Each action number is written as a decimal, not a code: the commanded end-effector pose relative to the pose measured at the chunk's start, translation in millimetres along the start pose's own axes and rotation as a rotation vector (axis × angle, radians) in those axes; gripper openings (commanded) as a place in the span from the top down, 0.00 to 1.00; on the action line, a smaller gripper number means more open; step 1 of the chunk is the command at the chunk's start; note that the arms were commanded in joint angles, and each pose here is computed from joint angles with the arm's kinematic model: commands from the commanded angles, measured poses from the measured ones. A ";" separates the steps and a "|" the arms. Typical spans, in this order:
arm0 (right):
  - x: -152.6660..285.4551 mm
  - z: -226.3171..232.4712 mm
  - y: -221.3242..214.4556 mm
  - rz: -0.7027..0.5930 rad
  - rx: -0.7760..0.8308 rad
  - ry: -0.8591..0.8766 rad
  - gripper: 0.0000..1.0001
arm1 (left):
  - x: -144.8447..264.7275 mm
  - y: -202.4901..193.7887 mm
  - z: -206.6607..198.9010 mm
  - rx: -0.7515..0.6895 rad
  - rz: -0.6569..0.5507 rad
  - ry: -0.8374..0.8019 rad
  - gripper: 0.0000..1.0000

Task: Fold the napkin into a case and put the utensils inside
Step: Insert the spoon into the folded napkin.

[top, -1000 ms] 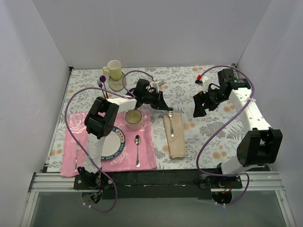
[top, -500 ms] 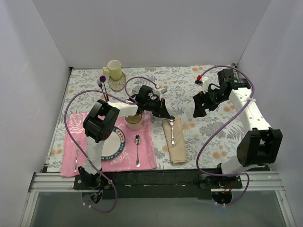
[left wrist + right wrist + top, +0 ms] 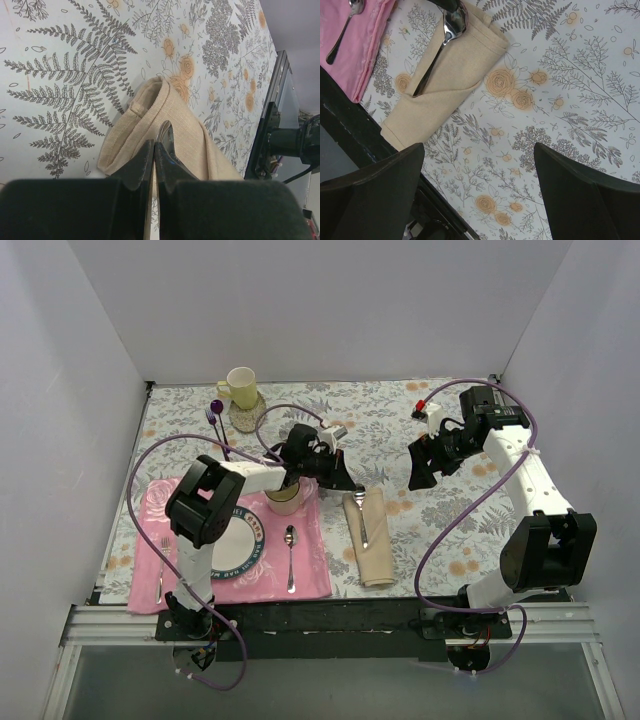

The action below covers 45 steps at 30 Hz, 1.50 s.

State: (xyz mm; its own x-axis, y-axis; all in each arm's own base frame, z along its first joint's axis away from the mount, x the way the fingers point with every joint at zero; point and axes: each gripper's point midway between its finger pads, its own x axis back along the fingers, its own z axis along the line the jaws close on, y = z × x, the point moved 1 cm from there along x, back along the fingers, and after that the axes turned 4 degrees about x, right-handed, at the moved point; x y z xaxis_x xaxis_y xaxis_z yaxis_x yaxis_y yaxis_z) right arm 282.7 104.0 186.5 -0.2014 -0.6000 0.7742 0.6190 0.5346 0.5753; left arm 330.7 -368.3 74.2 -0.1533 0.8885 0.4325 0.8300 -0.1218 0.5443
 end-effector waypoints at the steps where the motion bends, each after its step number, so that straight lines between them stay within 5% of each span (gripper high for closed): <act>1: 4.1 6.0 0.1 -0.017 0.004 0.020 0.01 | 17.8 31.0 -26.4 -0.081 -0.115 0.000 1.00; 38: 1.2 5.0 3.7 -0.030 0.009 0.035 0.01 | 20.2 -28.8 -39.4 0.053 -0.039 0.002 1.00; 40: 0.8 4.8 3.3 -0.027 0.010 0.037 0.01 | 19.0 -31.4 -37.8 0.061 -0.028 0.007 0.97; 45: 0.7 5.1 3.1 -0.024 0.014 0.043 0.01 | 22.5 -21.9 -40.5 0.044 -0.030 0.039 0.66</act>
State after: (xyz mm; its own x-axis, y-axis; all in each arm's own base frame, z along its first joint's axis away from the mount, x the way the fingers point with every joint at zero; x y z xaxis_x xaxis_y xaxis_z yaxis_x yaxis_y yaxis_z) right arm 281.2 106.3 186.8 -0.1928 -0.6195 0.7610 0.6176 0.5261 0.5847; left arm 280.2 -360.5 60.3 -0.1546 0.8638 0.4795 0.8867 -0.0928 0.4530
